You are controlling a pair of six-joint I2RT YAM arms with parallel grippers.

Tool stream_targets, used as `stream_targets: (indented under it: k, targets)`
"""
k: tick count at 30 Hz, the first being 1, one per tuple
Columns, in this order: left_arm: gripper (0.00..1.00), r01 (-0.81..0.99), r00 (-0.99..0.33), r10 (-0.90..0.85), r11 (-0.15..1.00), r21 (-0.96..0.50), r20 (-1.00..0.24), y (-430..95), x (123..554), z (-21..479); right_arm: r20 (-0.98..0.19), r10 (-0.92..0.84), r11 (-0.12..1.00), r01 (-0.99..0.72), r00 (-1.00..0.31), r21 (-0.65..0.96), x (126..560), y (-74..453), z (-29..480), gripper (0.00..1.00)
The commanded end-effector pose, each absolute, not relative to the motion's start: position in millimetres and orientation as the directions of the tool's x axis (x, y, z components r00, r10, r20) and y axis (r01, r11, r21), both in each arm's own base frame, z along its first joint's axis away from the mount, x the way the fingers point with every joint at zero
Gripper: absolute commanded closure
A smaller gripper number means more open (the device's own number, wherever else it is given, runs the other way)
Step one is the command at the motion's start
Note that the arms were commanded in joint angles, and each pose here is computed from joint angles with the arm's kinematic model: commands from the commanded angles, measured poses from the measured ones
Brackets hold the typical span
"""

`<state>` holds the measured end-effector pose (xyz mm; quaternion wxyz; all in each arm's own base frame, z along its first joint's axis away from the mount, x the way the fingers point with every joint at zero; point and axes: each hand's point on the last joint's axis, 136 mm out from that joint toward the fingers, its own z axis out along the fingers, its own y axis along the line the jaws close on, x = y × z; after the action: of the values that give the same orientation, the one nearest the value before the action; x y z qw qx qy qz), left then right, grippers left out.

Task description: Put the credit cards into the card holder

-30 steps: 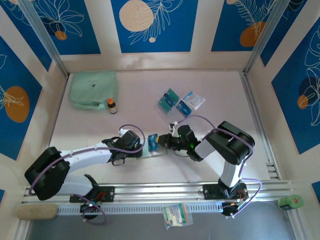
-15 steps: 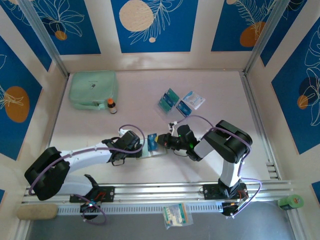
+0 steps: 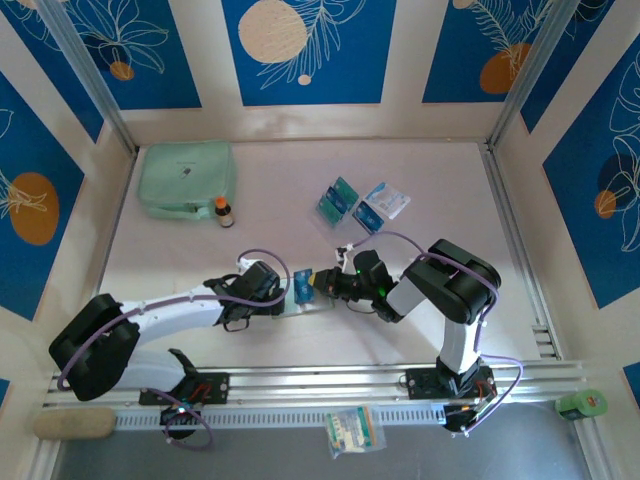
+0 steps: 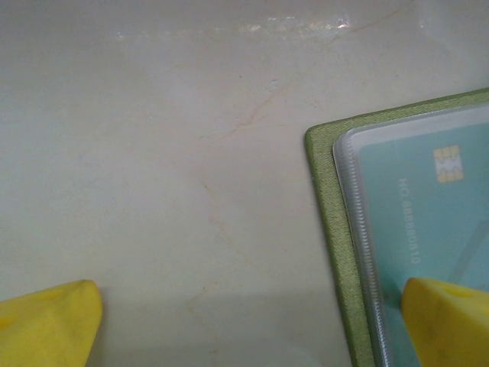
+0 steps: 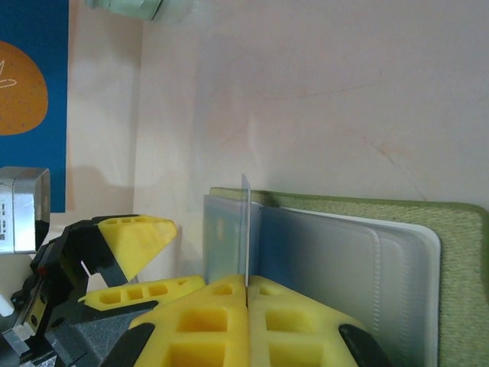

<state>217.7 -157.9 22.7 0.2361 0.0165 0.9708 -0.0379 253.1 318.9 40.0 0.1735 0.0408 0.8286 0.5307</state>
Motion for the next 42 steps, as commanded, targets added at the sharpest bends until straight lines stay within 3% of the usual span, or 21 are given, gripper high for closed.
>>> stream_targets:
  k: [1, 42]
  targets:
    - [0.0, 0.031, -0.904, 0.019, 0.999, -0.021, -0.428, -143.3, 208.8, 13.5, -0.23, 0.227, 0.421, -0.118, -0.946, 0.899, 248.8, 323.5, 39.1, 1.0]
    - [0.0, 0.036, -0.899, 0.021, 0.999, -0.026, -0.438, -144.5, 210.4, 16.3, -0.097, 0.216, 0.476, 0.018, -0.971, 0.879, 218.4, 312.3, 9.2, 1.0]
